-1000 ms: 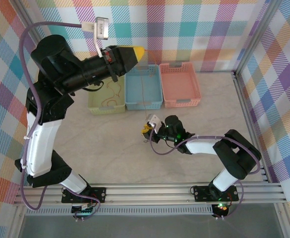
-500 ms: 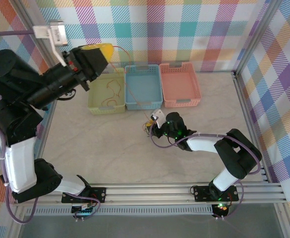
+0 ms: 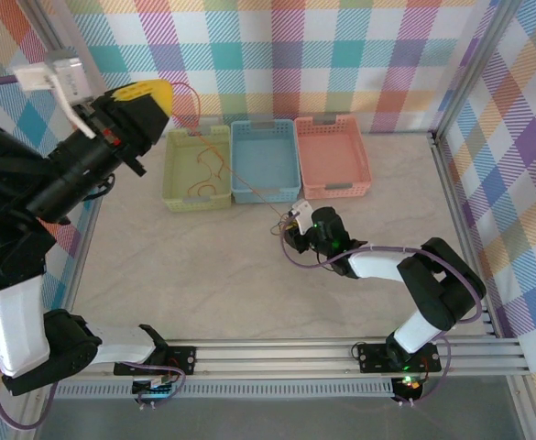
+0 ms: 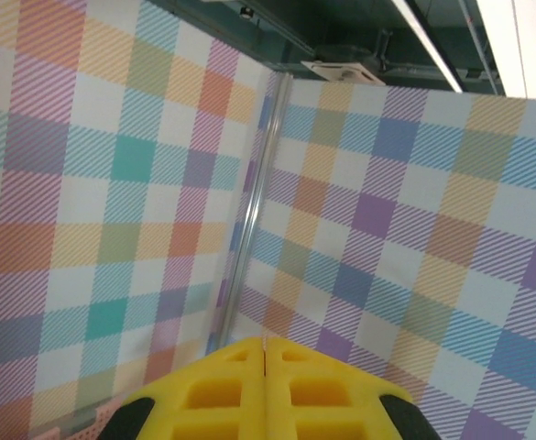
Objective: Untangle the cables
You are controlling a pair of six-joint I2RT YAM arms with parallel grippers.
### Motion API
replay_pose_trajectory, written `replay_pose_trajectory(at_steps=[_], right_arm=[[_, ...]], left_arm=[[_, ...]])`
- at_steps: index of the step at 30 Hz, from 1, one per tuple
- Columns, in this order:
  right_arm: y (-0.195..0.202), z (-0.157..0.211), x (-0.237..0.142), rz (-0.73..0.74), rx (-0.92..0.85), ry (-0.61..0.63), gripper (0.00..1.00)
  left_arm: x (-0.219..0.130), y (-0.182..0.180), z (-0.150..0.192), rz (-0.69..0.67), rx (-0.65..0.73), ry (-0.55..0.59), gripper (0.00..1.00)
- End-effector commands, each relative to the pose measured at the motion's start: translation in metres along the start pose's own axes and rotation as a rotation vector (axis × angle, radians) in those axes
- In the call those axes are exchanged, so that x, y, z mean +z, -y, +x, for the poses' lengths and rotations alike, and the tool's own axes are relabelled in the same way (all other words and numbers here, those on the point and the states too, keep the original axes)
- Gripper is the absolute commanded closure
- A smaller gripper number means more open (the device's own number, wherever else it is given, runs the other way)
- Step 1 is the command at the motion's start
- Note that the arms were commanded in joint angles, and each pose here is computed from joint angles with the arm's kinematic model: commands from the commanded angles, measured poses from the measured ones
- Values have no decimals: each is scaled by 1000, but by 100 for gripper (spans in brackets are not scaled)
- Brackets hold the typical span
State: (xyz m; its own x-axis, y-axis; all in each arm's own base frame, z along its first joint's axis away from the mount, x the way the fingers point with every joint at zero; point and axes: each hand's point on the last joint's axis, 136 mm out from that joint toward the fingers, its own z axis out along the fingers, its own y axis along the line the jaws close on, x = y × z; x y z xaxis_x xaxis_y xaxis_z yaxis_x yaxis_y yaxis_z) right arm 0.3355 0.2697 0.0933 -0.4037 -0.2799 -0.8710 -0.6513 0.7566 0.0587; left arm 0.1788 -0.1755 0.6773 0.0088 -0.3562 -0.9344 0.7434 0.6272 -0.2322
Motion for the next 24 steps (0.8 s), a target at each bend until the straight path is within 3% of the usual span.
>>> replay_pose_trajectory(at_steps=[1,6,11,14,17,19,21,24], right_arm=[[-6,-3,-10,-41,4,33,70],[-23,-1,-21,-137,-55,6,73],[-21,8,-34,-121,-124,-32,74],[-20,12,-30,-120,-121,-44,75],[-25,16,-24,-149,-114,-71,76],[-25,18,-24,-151,-113,-77,76],[-21,19,-23,-133,-110,-82,76],[-20,23,-20,-132,-104,-103,76]], left_arm=[[8,-12,16,-44,-12,-32,100],[-3,-74,82,-346,-43,-163,100],[-56,-155,164,-765,25,-267,100],[-79,-182,223,-856,-30,-357,100],[-97,-207,295,-934,-114,-524,98],[-109,-220,334,-982,-162,-635,92],[-124,-232,371,-1032,-202,-740,74],[-137,-240,399,-1068,-244,-811,55]])
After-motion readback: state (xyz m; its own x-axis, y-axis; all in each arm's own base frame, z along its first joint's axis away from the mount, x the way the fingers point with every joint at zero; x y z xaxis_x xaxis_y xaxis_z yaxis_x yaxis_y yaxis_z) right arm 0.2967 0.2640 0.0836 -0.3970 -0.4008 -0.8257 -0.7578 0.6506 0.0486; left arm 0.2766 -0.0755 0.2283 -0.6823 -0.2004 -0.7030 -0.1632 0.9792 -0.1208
